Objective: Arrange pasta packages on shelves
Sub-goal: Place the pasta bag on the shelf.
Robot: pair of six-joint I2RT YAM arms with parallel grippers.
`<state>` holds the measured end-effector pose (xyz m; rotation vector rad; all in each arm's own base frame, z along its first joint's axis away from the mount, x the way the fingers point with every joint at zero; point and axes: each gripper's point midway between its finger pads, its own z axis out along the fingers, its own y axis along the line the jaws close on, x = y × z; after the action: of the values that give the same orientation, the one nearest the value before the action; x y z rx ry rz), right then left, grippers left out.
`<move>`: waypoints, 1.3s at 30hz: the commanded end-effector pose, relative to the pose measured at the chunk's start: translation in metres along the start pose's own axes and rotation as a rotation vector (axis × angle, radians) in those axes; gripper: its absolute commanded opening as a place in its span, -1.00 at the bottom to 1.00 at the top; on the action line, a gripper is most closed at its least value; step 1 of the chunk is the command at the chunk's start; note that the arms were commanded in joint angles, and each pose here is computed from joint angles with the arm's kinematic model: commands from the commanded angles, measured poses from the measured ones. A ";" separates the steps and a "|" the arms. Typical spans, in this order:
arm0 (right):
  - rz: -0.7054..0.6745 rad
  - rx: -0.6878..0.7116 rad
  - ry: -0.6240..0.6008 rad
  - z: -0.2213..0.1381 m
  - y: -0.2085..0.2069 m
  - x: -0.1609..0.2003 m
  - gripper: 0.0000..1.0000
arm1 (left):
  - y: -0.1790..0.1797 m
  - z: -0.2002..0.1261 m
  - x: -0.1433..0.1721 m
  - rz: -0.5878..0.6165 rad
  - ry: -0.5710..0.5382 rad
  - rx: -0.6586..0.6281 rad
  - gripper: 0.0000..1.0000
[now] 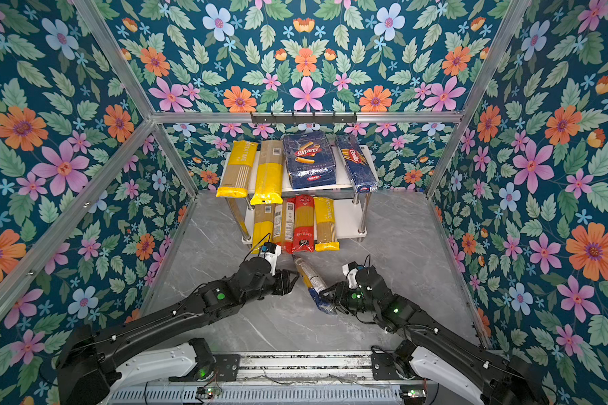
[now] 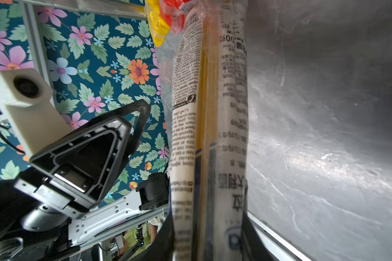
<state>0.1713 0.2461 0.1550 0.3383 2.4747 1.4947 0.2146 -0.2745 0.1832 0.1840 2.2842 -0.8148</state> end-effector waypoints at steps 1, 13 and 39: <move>-0.046 -0.143 -0.017 -0.007 0.037 -0.008 -1.00 | 0.013 -0.006 0.000 0.049 0.013 -0.078 0.11; -0.087 -0.222 -0.022 -0.028 0.071 -0.008 -1.00 | 0.015 -0.029 -0.017 0.043 -0.040 -0.112 0.08; -0.258 0.007 -0.285 -0.033 0.062 -0.175 -1.00 | -0.019 -0.024 -0.076 0.172 -0.115 -0.148 0.08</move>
<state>0.3075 0.1956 0.2336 0.3709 2.2767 1.3905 0.2476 -0.2726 0.2519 0.2307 2.1905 -0.6028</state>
